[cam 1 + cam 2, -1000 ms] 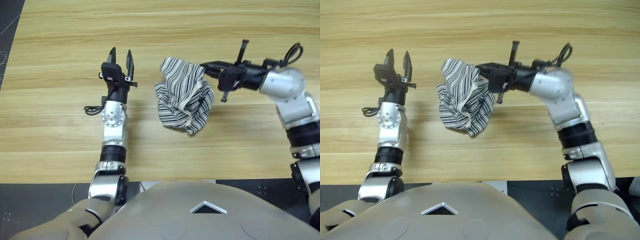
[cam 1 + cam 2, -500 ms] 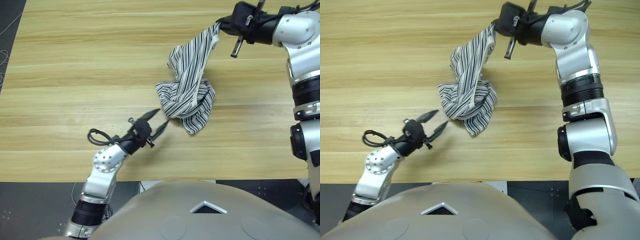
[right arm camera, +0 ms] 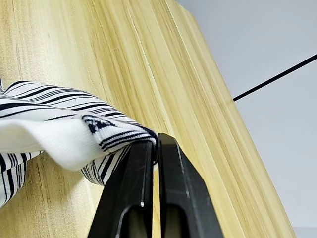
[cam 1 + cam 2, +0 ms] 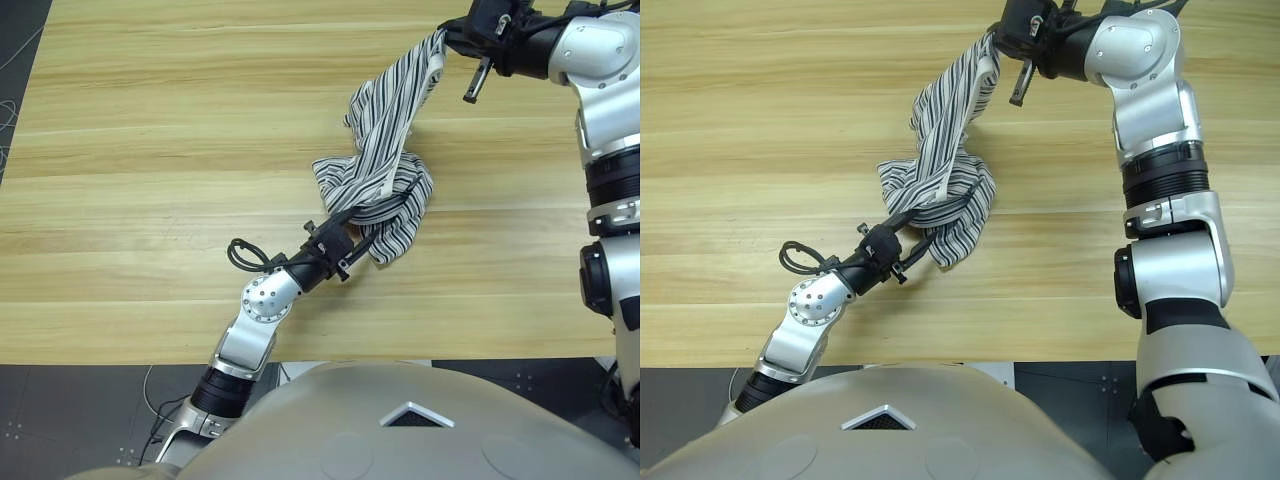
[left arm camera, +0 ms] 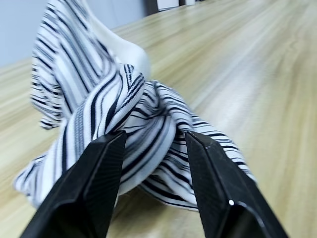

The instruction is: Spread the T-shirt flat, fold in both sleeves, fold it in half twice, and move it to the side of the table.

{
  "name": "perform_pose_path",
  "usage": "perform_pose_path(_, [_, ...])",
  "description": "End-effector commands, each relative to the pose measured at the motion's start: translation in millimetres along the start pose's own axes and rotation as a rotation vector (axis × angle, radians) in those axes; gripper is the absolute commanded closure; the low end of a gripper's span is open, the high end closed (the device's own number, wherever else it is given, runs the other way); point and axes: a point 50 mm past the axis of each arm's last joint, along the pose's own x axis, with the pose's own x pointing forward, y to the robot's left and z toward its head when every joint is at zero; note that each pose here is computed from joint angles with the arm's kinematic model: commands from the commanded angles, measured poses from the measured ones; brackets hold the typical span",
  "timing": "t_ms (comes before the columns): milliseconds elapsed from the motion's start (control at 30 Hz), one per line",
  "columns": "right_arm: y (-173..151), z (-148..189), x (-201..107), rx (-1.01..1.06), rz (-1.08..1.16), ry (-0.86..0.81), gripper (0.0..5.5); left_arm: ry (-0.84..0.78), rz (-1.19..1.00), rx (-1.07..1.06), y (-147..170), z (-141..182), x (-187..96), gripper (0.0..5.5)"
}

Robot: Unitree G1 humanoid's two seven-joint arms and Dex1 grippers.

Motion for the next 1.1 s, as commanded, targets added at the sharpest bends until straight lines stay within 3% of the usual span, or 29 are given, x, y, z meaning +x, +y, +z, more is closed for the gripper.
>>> perform_pose_path(33, [-10,6,-2,-0.031,-0.028,-0.001,5.36,-0.017,0.028,0.028,5,5,-3,3.26])
perform_pose_path(1100, [-7,0,-2,-0.036,-0.029,0.013,5.36,0.072,0.102,0.023,11,-13,-11,3.26])
